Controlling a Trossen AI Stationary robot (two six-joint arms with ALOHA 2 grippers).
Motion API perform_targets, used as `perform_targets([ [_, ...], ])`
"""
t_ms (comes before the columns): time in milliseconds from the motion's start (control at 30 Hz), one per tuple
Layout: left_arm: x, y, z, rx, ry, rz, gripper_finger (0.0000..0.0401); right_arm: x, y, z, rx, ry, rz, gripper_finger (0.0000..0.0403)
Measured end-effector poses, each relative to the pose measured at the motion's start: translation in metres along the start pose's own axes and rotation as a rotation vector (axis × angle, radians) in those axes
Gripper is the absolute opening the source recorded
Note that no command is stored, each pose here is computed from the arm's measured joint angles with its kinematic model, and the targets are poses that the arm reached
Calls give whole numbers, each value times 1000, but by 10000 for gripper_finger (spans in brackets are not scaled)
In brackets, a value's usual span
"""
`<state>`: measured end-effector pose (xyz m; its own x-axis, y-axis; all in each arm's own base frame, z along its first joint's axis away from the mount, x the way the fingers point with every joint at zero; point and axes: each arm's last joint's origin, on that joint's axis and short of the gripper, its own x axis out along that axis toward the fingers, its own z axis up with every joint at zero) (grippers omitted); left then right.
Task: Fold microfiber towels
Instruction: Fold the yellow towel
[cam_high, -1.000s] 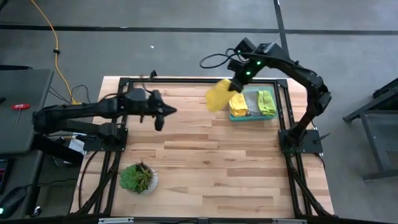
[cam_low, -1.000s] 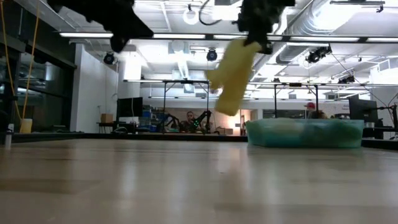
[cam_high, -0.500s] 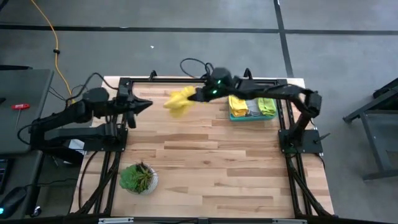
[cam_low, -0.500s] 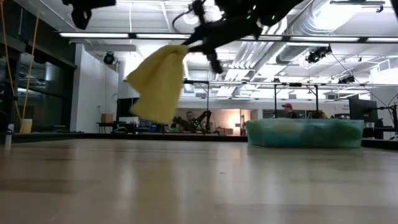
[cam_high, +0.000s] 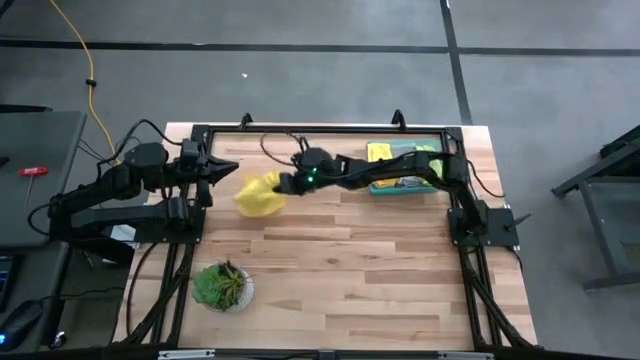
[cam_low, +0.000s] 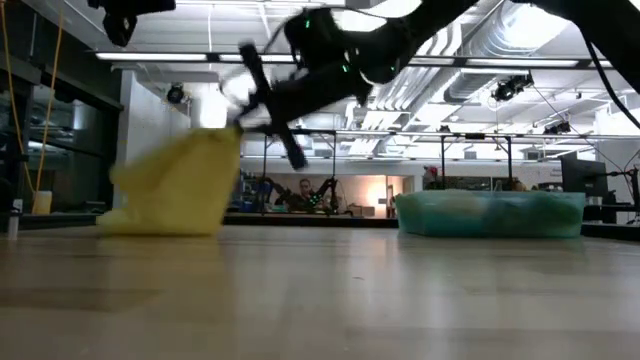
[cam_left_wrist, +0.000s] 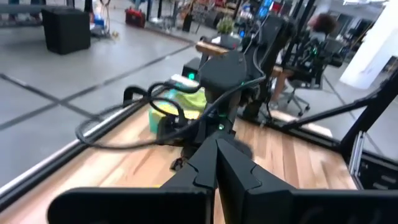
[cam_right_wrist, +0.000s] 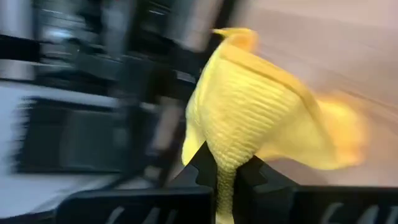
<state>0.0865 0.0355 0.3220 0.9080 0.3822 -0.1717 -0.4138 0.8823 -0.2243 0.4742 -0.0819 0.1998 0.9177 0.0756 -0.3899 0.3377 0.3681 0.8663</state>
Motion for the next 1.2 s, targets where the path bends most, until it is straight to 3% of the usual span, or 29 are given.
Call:
perform_targets([
  [100,1,1,-4,-4,44,11,0,-4,-24,-11,22,59,-154,0],
  [300,7,3,-12,-48,140,36,0,-11,-39,-26,-13,170,-338,0],
  [600,34,6,-31,-47,380,96,0,-31,-34,-35,-130,261,-486,0],
  [733,53,9,-50,-55,488,84,0,-41,-26,-33,-193,281,-481,12],
  [933,75,11,-86,-13,660,67,14,-49,-17,-30,-255,336,-421,80],
  [1200,95,-3,-123,93,661,-17,84,-73,-1,-17,-413,353,-376,207],
])
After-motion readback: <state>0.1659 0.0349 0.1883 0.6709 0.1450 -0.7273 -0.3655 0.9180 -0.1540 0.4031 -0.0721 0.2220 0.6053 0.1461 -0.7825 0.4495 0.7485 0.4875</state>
